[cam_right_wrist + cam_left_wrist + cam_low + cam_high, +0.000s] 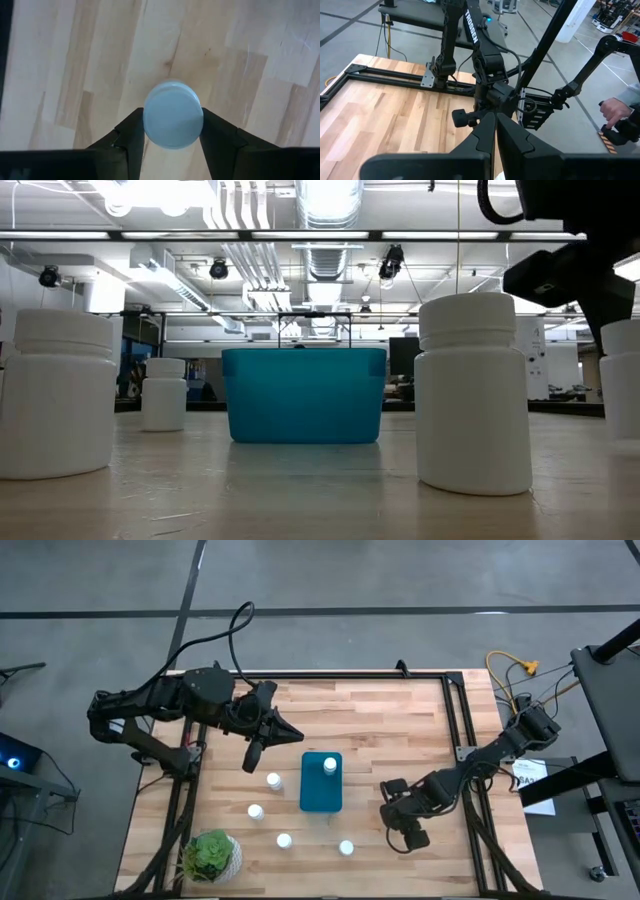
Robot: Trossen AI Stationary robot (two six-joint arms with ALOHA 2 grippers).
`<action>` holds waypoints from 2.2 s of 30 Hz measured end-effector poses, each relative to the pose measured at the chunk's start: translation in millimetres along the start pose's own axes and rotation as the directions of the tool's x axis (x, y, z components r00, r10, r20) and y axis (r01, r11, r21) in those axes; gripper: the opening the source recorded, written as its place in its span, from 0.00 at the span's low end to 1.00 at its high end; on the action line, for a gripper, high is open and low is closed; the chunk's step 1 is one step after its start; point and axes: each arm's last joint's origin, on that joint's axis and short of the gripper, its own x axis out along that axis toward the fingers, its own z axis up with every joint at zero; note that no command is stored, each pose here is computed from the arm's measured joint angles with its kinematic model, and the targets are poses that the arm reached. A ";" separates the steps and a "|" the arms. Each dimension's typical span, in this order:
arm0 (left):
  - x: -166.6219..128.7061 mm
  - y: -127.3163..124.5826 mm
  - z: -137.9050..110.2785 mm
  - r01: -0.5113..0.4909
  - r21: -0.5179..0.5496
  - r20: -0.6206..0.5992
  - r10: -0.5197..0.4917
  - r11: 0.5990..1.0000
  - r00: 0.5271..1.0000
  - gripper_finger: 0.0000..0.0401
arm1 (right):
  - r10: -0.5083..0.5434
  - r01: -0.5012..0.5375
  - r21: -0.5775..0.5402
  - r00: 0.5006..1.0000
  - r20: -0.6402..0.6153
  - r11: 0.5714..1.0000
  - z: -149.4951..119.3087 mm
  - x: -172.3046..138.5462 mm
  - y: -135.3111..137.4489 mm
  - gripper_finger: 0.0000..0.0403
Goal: Pick and place pill bottles into a basket
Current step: Put the pill bottle into the bin
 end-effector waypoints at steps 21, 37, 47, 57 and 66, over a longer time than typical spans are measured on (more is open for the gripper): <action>0.2 0.0 0.0 0.000 0.001 0.000 0.000 1.000 1.000 0.00 | -0.116 0.111 0.037 0.971 0.210 0.993 62.6 -83.0 -22.4 0.36; -29.9 -6.1 16.5 0.052 0.008 0.179 -0.052 0.999 0.982 0.00 | -0.193 0.188 0.044 0.963 0.189 0.981 126.6 -107.6 -68.1 0.36; -62.6 -9.5 22.5 0.079 0.020 0.271 -0.082 0.997 0.959 0.00 | -0.211 0.211 0.016 0.969 0.130 0.977 174.8 -85.9 -91.4 0.36; -81.4 -10.7 23.9 0.080 0.052 0.313 -0.092 0.995 0.945 0.00 | -0.175 0.176 -0.029 0.984 0.026 0.984 185.3 -54.3 -106.6 0.36; -74.3 -10.6 24.9 0.088 0.024 0.311 -0.091 0.996 0.946 0.00 | -0.172 0.171 -0.071 0.985 -0.015 0.983 175.6 -26.5 -115.8 0.36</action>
